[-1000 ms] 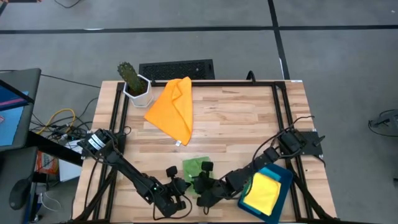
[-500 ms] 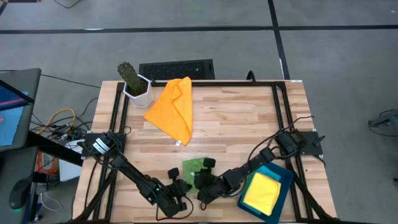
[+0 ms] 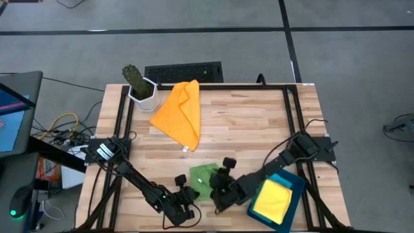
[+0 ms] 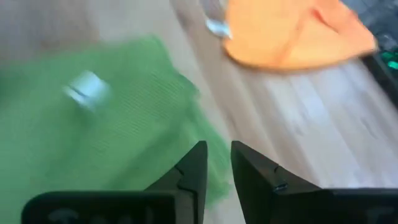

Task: Fold microfiber towels
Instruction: Fold the green microfiber towel

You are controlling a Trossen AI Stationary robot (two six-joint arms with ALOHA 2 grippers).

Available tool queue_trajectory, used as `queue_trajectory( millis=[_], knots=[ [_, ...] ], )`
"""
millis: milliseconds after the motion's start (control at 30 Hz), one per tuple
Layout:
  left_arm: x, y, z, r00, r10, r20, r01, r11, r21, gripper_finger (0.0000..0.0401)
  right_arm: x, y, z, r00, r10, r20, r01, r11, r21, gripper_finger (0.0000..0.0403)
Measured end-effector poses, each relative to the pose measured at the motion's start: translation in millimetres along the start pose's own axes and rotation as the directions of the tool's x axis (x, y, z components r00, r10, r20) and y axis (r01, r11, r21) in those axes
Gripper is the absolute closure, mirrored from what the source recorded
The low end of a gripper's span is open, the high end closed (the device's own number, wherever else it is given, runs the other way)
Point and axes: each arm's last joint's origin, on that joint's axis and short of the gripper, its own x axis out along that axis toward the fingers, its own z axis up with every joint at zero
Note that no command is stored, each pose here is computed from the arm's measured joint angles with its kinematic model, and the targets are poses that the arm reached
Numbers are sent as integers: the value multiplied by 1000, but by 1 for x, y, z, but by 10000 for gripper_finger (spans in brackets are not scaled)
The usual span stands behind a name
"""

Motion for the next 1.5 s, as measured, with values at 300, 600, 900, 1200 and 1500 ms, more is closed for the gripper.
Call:
queue_trajectory(
  millis=[300, 600, 900, 1200, 1500],
  knots=[
    [0, 0, 0, 1000, 6, 9, -6, 1000, -1, 401, -5, 37, 13, 951, 258, 172, -254, 966, -46, 305],
    [0, 0, 0, 1000, -8, -2, 8, 1000, -4, 401, 19, 27, -2, 981, 195, 5, -195, 980, -28, 305],
    [0, -1, 1, 1000, -11, -1, 11, 1000, -6, 401, -1, 11, -8, 997, 64, -33, -64, 998, 0, 305],
    [-13, -14, 31, 997, -61, 45, 59, 997, 44, 401, -37, 6, -12, 999, -12, 43, 10, 999, 49, 305],
    [-26, -2, 44, 985, 86, 149, -103, 988, 113, 401, -33, 34, -14, 987, 48, 153, -66, 991, 113, 305]
  ],
)
